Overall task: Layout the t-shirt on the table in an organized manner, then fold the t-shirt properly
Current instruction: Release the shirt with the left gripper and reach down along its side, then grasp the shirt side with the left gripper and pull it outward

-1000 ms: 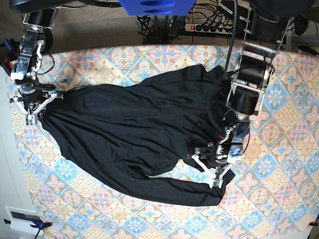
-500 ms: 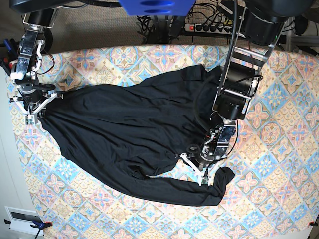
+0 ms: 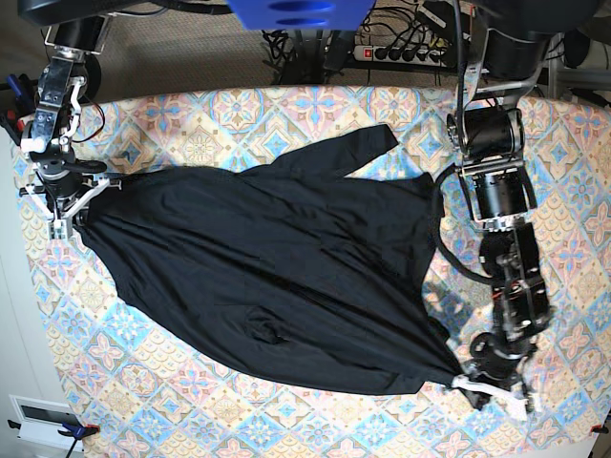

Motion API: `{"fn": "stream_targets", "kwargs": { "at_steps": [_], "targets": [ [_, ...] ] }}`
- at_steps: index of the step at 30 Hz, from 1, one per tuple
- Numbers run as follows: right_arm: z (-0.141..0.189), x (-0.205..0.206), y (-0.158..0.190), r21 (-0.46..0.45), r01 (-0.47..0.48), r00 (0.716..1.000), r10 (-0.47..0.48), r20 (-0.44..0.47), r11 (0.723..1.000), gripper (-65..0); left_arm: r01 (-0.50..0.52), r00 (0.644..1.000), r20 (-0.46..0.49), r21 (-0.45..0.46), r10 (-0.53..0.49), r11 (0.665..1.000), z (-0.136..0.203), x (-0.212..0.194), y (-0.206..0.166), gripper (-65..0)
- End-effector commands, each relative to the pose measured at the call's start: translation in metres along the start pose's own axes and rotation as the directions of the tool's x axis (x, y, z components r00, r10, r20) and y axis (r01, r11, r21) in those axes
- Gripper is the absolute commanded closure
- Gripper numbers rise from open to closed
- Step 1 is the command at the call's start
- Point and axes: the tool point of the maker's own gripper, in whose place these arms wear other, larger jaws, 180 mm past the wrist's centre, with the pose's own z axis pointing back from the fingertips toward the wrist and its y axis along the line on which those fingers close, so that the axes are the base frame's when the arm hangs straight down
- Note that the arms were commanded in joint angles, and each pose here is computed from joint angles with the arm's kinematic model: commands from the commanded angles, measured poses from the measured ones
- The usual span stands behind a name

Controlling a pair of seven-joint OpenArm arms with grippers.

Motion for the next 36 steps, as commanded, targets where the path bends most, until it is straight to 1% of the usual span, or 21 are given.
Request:
{"fn": "stream_targets", "kwargs": {
  "at_steps": [1,4,6,8,9,12,14,17,20,22,24,26,28,29,31,33,36],
  "targets": [
    [0.004,0.019,-0.011,-0.028,-0.017,0.998,0.019,0.053,0.999,-0.1,0.016,0.995,0.101,-0.015,-0.014,1.0,0.007,0.04,-0.005,-0.2],
    [0.004,0.019,-0.011,-0.028,-0.017,0.998,0.019,0.055,0.999,-0.1,0.027,0.994,0.106,0.015,-0.029,1.0,0.008,0.045,0.011,-0.3],
    [0.004,0.019,-0.01,-0.026,-0.019,0.998,0.02,0.054,0.999,-0.1,0.009,0.997,0.078,0.038,-0.012,0.999,-0.002,0.03,0.022,-0.7],
    [0.003,0.019,-0.009,-0.023,-0.021,0.998,0.022,0.053,1.0,-0.1,-0.025,0.999,0.033,0.072,0.023,0.997,-0.017,0.006,0.039,-0.7],
    [0.003,0.019,-0.009,-0.023,-0.021,0.998,0.022,0.053,1.0,0.0,-0.04,0.999,0.028,0.088,0.038,0.995,-0.024,0.0,0.045,-0.8],
    [0.003,0.019,-0.009,-0.023,-0.021,0.998,0.022,0.053,1.0,0.0,-0.035,0.999,-0.021,0.159,0.039,0.987,-0.047,-0.028,0.065,-2.3],
    [0.004,0.019,-0.009,-0.024,-0.022,0.998,0.024,0.054,0.999,0.0,0.005,0.999,-0.034,0.185,0.002,0.983,-0.06,-0.042,0.068,-6.0],
    [0.007,0.027,-0.007,-0.024,-0.032,0.996,0.034,0.078,0.999,0.0,0.047,0.998,-0.047,0.216,-0.037,0.975,-0.073,-0.052,0.065,-14.2],
    [0.009,0.033,-0.005,-0.023,-0.038,0.995,0.04,0.093,0.999,0.0,0.106,0.994,-0.04,0.242,-0.099,0.964,-0.078,-0.046,0.059,-23.7],
    [0.01,0.035,-0.003,-0.02,-0.039,0.994,0.041,0.1,0.999,0.0,0.125,0.992,-0.039,0.221,-0.119,0.967,-0.081,-0.043,0.045,-28.6],
    [0.01,0.036,0.007,-0.001,-0.031,0.994,0.031,0.109,1.0,0.0,0.129,0.991,-0.058,0.194,-0.12,0.972,-0.08,-0.038,0.034,-29.7],
    [0.009,0.034,0.014,0.013,-0.02,0.994,0.018,0.107,1.0,0.0,0.141,0.983,-0.144,0.165,-0.117,0.976,-0.069,-0.058,0.028,-28.9],
    [0.009,0.034,0.015,0.014,-0.018,0.994,0.017,0.107,1.0,0.0,0.155,0.973,-0.187,0.112,-0.132,0.982,-0.05,-0.068,0.014,-27.8],
    [0.009,0.034,0.015,0.014,-0.018,0.994,0.017,0.107,1.0,0.0,0.168,0.966,-0.215,0.093,-0.145,0.981,-0.032,-0.079,0.016,-27.2],
    [0.009,0.034,0.015,0.014,-0.02,0.994,0.019,0.106,1.0,0.0,0.183,0.956,-0.241,0.035,-0.169,0.982,0.002,-0.098,0.007,-26.4],
    [0.009,0.034,0.015,0.014,-0.02,0.994,0.019,0.106,1.0,0.0,0.184,0.94,-0.287,-0.022,-0.183,0.983,0.036,-0.129,-0.003,-26.2],
    [0.009,0.034,0.015,0.014,-0.02,0.994,0.019,0.106,1.0,0.0,0.213,0.904,-0.367,-0.055,-0.218,0.975,0.074,-0.164,0.0,-26.3]
  ]
}}
